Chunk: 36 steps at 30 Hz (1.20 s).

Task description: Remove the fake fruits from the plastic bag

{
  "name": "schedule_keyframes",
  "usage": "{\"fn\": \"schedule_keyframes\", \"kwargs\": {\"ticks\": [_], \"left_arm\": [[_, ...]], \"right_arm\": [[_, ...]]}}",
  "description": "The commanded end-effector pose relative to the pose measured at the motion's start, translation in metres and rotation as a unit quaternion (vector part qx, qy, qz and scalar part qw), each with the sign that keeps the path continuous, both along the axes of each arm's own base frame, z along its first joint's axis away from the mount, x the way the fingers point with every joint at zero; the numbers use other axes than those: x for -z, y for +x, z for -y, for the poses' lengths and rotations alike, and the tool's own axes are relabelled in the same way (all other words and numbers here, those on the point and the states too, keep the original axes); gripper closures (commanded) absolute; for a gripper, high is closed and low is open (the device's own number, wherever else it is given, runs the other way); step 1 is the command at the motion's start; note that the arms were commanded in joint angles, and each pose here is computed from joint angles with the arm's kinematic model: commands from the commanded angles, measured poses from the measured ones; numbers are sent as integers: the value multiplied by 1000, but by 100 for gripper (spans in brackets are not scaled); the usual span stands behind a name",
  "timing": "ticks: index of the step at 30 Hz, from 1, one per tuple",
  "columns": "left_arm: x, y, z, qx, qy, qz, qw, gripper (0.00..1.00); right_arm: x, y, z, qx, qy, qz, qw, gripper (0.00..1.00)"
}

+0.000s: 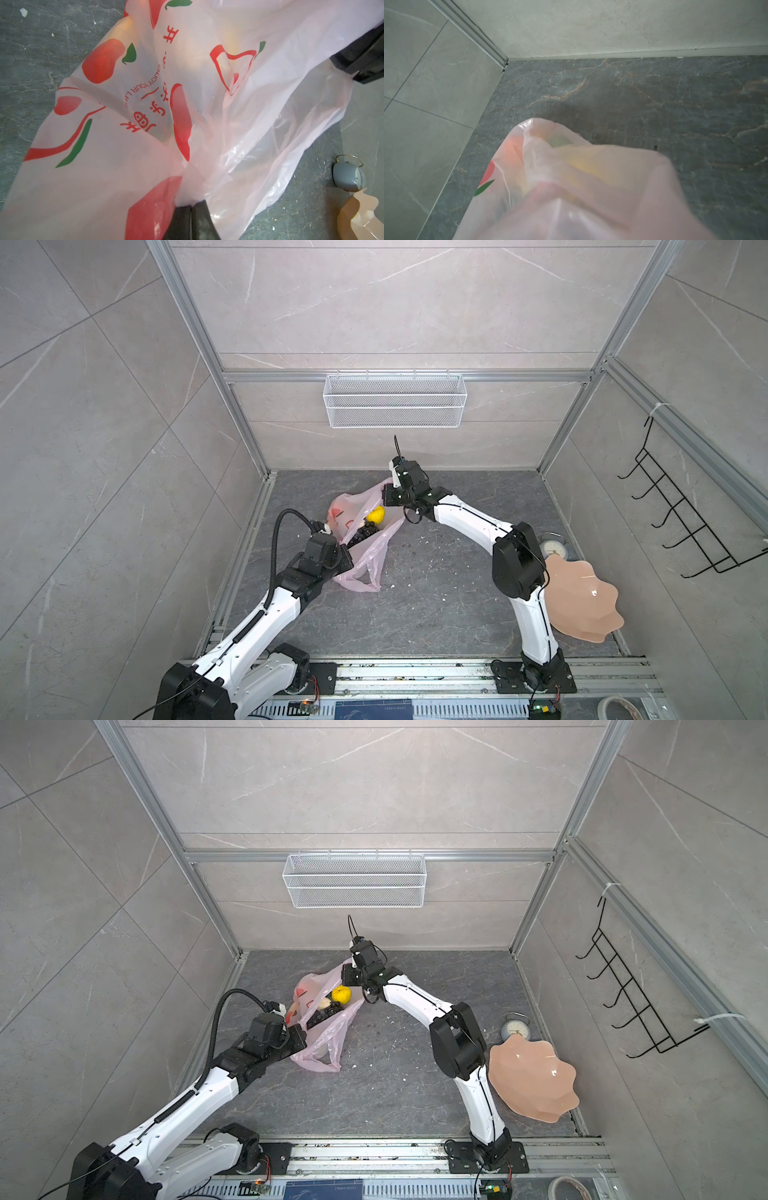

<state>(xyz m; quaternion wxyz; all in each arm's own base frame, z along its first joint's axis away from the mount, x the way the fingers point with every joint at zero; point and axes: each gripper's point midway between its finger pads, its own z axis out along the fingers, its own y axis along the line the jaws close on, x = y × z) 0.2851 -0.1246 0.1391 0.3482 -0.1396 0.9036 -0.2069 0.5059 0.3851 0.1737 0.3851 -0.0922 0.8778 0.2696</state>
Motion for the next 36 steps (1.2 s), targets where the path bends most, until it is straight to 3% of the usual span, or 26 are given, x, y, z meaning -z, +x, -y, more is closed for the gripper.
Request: {"fn": "schedule_keyframes", "kwargs": {"ticks": [1, 4, 10, 19, 27, 36], "left_arm": [[-12, 8, 10, 19, -17, 27, 999, 100], [-19, 17, 21, 41, -27, 35, 998, 100], [-29, 36, 41, 72, -34, 32, 996, 100], [-27, 49, 54, 81, -48, 28, 995, 100], [-32, 46, 51, 71, -52, 34, 996, 100], [-27, 49, 45, 49, -48, 33, 997, 100]], "right_arm": [[26, 5, -5, -11, -13, -33, 999, 84], [32, 1, -8, -30, -18, -44, 998, 81], [5, -45, -6, -73, 24, -36, 996, 55], [24, -127, -1, -101, 4, -48, 994, 41], [77, -147, 5, -102, -55, -81, 990, 50], [124, -181, 30, -88, -83, -134, 984, 57]]}}
